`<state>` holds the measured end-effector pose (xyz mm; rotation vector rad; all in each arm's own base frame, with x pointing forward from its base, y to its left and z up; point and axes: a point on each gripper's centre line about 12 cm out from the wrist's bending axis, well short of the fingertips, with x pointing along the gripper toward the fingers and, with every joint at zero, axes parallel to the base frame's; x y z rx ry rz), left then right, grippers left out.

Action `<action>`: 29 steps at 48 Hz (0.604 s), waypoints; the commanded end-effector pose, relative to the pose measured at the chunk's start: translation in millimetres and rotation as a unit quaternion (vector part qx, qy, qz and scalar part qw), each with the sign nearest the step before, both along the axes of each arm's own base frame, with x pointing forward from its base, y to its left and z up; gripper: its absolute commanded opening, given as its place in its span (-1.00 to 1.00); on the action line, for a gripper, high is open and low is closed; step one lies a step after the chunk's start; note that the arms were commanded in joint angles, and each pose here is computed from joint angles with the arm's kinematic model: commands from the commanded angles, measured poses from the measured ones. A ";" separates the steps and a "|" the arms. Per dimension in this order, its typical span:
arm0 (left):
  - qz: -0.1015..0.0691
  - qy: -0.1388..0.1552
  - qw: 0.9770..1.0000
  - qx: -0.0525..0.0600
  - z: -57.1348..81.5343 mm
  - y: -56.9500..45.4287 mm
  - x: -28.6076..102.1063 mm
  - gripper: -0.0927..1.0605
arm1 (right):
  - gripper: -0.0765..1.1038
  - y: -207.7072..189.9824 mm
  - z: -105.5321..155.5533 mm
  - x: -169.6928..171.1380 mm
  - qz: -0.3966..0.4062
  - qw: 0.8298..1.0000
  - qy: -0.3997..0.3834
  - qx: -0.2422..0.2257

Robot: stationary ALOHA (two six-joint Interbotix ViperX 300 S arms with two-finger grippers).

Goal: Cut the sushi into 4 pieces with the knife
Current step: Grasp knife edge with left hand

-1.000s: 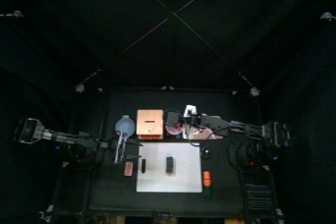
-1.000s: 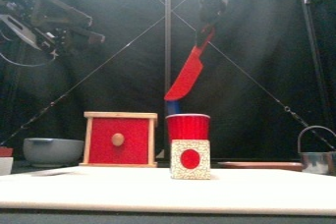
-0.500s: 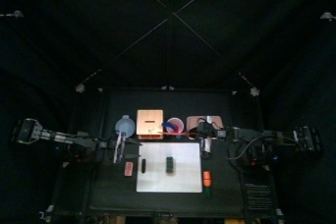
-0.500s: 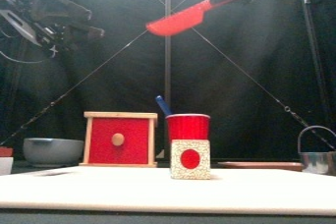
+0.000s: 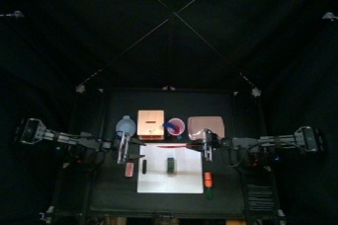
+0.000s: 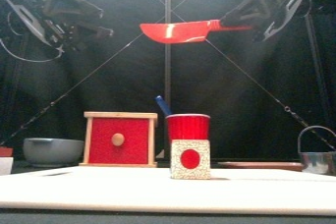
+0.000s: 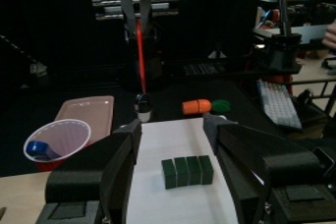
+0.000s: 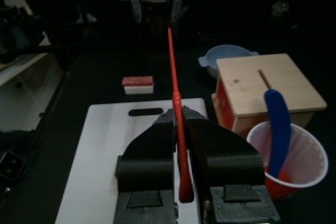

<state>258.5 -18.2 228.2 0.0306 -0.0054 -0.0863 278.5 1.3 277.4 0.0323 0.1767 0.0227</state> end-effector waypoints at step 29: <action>-0.004 0.024 1.000 0.002 -25.0 -8.8 82.4 0.67 | -0.64 7.2 -8.3 18.7 0.015 1.000 0.015 -0.004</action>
